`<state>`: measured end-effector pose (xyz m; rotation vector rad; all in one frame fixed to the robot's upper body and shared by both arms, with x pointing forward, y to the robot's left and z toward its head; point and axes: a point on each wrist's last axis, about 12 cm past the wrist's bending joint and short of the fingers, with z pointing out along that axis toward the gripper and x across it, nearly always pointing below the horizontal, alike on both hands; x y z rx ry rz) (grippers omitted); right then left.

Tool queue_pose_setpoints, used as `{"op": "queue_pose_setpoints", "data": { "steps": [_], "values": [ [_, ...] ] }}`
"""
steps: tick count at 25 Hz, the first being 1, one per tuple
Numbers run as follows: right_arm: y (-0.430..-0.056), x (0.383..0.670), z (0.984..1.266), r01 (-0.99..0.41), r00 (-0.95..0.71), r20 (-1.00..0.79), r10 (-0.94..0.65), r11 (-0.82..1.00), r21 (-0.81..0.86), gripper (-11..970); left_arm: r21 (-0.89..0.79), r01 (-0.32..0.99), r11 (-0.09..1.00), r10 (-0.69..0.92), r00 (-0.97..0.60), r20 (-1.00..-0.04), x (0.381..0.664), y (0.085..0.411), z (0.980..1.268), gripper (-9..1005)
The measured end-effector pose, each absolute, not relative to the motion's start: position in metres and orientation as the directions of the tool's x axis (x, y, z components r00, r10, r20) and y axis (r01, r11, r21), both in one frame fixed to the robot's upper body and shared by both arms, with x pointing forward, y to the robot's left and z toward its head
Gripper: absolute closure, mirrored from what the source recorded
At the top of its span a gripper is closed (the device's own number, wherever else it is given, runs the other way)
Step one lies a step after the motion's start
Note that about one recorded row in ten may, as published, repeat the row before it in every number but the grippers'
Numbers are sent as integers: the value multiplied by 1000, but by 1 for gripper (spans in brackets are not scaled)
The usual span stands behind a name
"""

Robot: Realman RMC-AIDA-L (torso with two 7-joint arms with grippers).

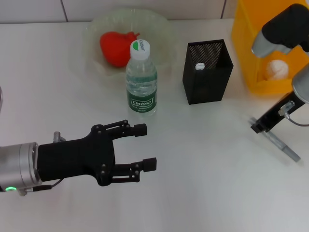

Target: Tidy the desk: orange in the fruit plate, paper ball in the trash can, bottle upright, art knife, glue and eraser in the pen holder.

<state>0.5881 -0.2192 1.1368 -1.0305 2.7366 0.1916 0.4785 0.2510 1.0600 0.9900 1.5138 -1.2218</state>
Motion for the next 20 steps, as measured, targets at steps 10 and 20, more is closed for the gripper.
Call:
{"op": "queue_pose_setpoints", "data": {
  "steps": [10,20],
  "values": [
    [-278,577,1190,-683,-588,-750,-302,683,260,819,-240,953,184,35,-250,-968,479,251,1060,184],
    [-275,588,1147,-767,-218,-974,68,605,214,821,-232,956,181,39,-243,-969,482,249,1062,184]
  ]
}}
